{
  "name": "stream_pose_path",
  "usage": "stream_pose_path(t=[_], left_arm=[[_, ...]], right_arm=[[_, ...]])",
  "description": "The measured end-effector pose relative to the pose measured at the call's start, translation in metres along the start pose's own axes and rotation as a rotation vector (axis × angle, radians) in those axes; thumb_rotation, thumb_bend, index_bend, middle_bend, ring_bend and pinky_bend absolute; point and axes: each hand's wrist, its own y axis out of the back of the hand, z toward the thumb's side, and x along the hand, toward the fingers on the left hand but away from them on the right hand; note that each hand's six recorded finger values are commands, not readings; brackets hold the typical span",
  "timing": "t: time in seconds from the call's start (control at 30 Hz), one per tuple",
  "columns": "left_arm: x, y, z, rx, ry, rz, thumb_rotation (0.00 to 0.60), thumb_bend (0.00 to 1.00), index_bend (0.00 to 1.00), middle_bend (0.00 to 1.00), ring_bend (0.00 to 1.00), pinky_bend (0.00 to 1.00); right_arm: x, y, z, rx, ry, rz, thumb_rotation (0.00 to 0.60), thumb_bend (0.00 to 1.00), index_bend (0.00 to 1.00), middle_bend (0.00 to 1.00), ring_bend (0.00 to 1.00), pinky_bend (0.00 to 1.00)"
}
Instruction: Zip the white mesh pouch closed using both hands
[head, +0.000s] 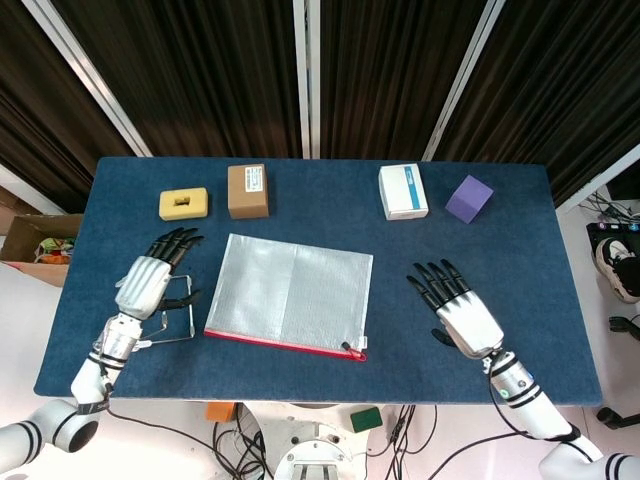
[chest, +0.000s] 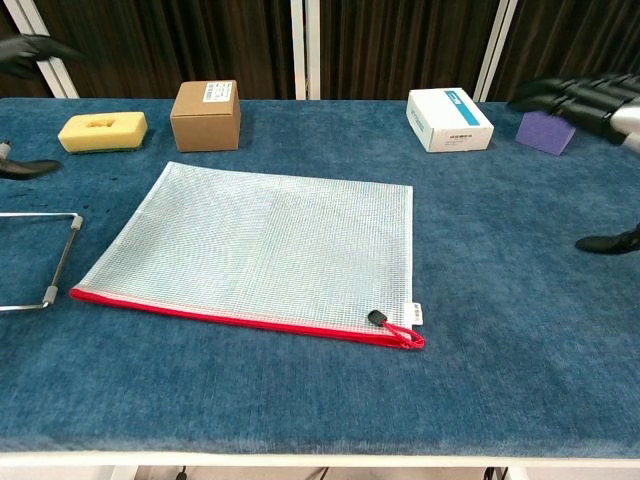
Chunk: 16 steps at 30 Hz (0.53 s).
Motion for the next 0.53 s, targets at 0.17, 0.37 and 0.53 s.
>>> stream_pose_path(t=[0.17,0.37,0.53], left_arm=[[-0.034,0.043,-0.031,0.139,0.127,0.053,0.6,0.21,0.16,0.09,0.03,0.12],[-0.08,0.074,-0.067,0.181,0.293,0.084,0.6,0.21,0.17,0.09,0.03,0.12],[-0.118,0.082,-0.079,0.158,0.377,0.092,0.6,0.21,0.17,0.09,0.03,0.12]], right_arm=[[0.022,0.021,-0.038,0.004,-0.129,0.003,0.6,0.17,0.0,0.06,0.0,0.0],[0.065,0.039,-0.083,-0.066,-0.295,0.0,0.6,0.18,0.0,0.04,0.0,0.0],[0.104,0.04,-0.103,-0.163,-0.405,-0.015,0.6,0.18,0.0,0.03,0.0,0.0]])
